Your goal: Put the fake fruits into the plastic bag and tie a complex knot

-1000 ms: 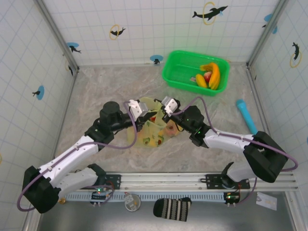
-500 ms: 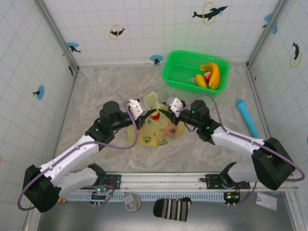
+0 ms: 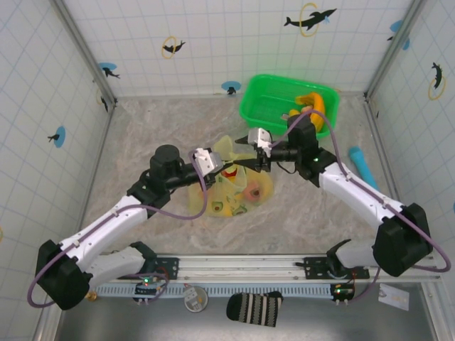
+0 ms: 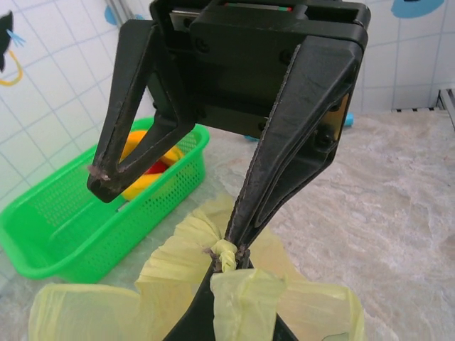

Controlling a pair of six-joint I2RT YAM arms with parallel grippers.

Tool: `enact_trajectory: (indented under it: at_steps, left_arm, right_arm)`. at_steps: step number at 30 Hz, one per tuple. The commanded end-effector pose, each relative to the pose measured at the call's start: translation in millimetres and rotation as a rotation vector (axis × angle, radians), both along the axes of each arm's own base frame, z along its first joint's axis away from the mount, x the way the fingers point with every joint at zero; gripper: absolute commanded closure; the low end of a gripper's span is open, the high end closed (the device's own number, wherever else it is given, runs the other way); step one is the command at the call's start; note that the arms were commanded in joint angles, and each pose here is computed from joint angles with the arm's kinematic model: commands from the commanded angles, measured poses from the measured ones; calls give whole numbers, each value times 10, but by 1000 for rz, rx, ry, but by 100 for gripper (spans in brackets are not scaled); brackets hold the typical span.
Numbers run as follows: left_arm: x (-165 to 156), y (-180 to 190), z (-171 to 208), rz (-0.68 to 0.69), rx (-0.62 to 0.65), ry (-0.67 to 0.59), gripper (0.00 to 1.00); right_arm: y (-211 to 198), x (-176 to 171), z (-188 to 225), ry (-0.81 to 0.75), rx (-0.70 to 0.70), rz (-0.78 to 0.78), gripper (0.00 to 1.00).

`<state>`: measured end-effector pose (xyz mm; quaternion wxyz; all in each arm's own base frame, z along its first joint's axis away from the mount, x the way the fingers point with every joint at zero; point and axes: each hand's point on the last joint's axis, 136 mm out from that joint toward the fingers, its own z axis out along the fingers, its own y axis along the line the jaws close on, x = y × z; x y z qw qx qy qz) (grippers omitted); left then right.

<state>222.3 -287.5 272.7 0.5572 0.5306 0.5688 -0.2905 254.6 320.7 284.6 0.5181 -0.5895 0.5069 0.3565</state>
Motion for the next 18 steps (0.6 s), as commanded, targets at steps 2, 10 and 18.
enact_trajectory:
  at_steps: [2, 10, 18]
  left_arm:
    - [-62, -66, 223, -61, -26, -70, 100]
    - [-51, -45, 204, -52, 2, -79, 100]
    - [-93, -20, 229, -58, -6, -104, 100]
  right_arm:
    - [78, -207, -154, 90, -43, 127, 41]
    - [-40, -241, -199, 71, -59, 113, 43]
    - [-109, -213, -98, -20, -39, 93, 33]
